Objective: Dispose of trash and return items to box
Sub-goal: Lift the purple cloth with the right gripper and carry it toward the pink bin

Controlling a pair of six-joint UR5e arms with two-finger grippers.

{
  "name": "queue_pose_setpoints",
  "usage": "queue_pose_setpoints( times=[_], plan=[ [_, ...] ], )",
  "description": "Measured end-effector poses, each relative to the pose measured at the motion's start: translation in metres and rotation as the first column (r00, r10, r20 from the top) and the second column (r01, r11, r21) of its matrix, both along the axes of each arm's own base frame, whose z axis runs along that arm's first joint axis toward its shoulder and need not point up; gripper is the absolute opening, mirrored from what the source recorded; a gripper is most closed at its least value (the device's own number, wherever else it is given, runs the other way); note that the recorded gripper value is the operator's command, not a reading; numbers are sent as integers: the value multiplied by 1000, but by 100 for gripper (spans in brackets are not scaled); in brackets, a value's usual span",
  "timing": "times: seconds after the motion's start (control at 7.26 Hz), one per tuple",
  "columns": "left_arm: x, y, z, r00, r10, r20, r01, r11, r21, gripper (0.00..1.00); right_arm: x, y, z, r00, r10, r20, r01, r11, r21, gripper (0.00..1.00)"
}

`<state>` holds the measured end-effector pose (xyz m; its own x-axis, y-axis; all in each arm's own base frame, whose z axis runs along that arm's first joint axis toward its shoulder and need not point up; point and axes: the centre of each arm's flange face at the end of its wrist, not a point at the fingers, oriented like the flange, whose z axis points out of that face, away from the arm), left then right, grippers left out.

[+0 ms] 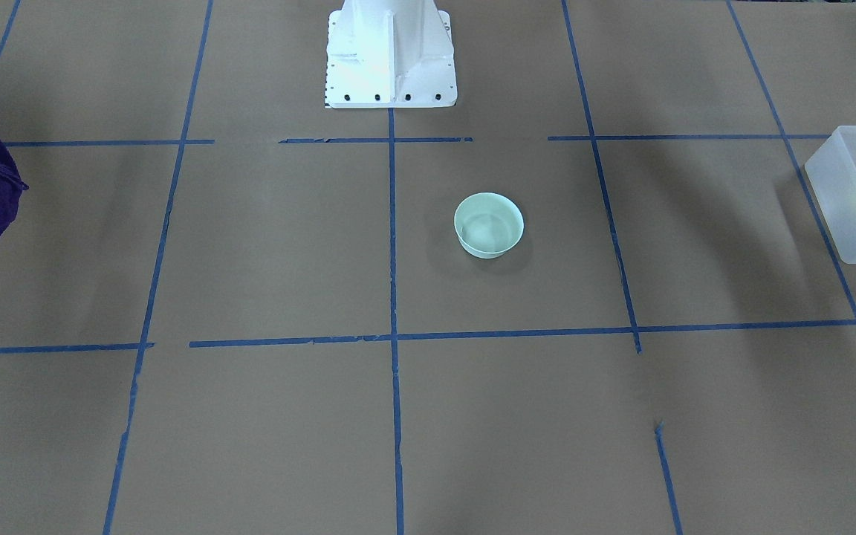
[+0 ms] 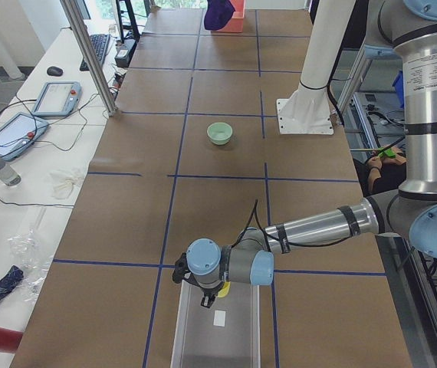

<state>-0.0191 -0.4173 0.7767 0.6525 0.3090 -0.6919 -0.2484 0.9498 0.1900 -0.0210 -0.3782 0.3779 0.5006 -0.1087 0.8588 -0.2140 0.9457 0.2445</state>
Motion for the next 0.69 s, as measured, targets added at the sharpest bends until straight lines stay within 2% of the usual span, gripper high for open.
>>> queue_pose_setpoints(
  times=[0.41, 0.55, 0.69],
  plan=[
    [0, -13, -31, 1000, -3, 1, 3, 998, 68, 100, 24, 1, 5, 999, 38, -22, -37, 999, 34, 0],
    [-8, -19, -56, 1000, -23, 5, 22, 993, 118, 100, 28, 4, 12, 999, 40, -34, -39, 999, 36, 0],
    [-29, -26, -89, 997, -75, 34, 68, 980, 187, 100, 34, 7, 23, 998, 37, -58, -34, 998, 48, 0]
  ],
)
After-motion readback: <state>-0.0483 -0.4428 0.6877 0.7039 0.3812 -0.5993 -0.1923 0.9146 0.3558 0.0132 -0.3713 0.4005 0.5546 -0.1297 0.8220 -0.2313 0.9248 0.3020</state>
